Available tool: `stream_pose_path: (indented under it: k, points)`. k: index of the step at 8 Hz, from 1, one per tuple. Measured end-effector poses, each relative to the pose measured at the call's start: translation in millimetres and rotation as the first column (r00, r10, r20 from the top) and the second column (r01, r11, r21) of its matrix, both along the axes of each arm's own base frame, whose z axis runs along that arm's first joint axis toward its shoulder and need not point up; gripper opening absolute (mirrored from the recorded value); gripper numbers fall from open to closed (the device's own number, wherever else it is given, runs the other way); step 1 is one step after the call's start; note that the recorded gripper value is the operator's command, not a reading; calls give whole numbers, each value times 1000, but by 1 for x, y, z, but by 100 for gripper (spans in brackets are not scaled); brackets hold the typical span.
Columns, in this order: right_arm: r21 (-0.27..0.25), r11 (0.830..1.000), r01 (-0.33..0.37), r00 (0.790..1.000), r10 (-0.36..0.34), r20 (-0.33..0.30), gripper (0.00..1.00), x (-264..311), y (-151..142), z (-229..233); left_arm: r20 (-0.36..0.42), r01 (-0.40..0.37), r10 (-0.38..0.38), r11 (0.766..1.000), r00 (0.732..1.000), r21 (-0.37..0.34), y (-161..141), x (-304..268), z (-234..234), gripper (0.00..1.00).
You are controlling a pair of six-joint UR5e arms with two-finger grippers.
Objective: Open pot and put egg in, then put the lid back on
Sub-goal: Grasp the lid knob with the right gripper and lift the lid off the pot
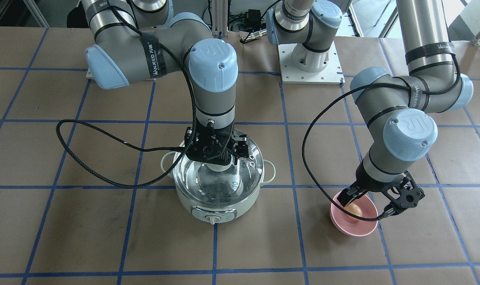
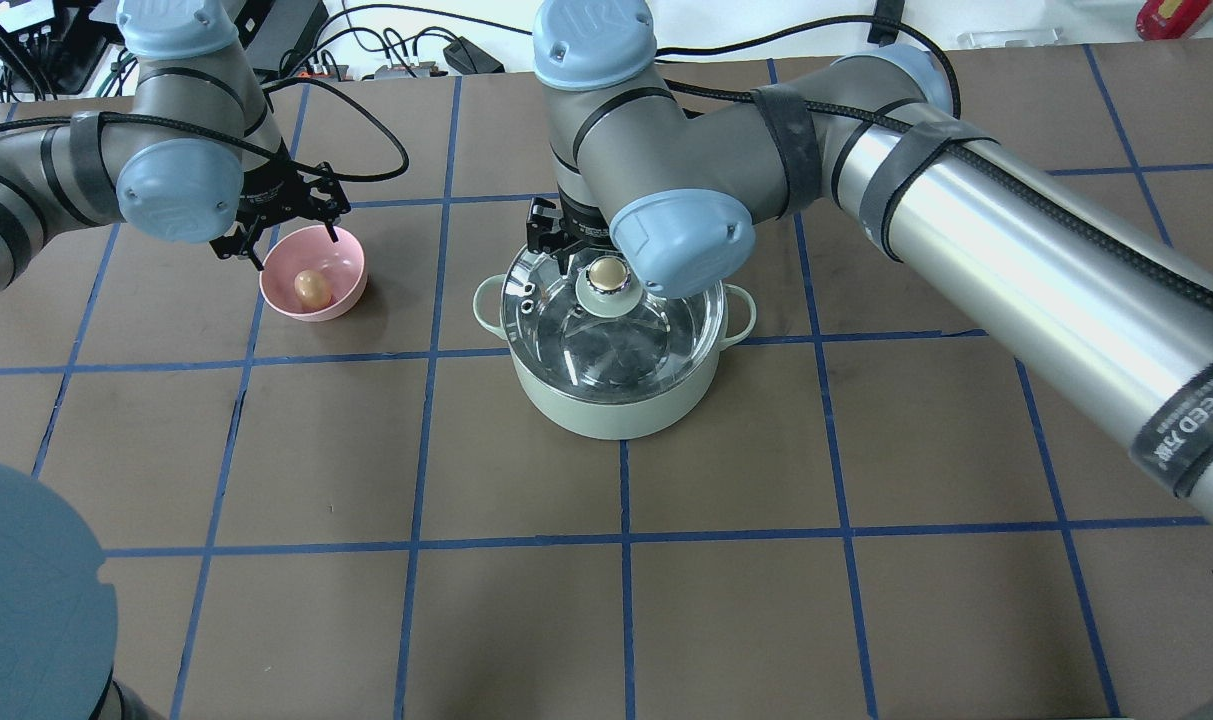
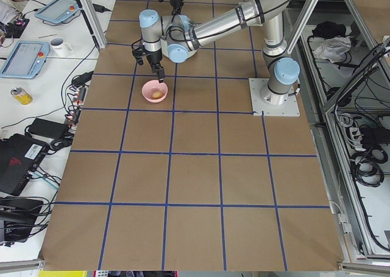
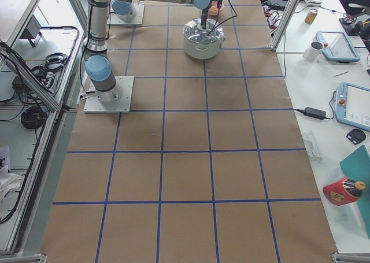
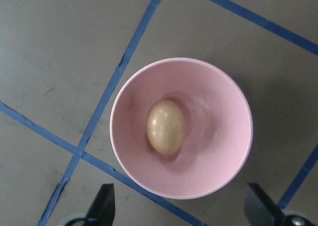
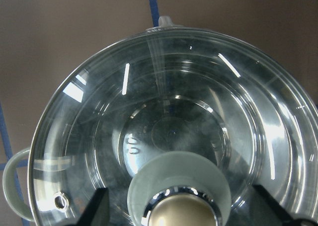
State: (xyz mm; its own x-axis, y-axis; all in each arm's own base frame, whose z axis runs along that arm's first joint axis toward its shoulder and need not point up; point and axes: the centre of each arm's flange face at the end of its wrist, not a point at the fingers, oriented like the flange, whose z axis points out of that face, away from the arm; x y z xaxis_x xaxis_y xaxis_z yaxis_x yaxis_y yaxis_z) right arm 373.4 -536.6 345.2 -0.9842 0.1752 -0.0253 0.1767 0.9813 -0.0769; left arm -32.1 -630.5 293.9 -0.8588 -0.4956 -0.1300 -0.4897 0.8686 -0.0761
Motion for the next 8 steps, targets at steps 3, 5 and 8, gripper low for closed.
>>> stream_pose_path:
  k: [3, 5, 8]
  points:
    - [5, 1000, -12, 1000, 12, -4, 53, 1, 0, -2, -73, -41, 42, 999, 996, 18, -8, 19, -26, 90]
    - [5, 1000, -25, 1000, 25, -5, 40, 1, 1, -1, -84, -46, 48, 999, 995, 20, -13, 23, -39, 90]
    - [1, 999, -34, 999, 34, -5, 37, 0, 2, 3, -82, -50, 51, 999, 995, 8, -17, 24, -46, 83]
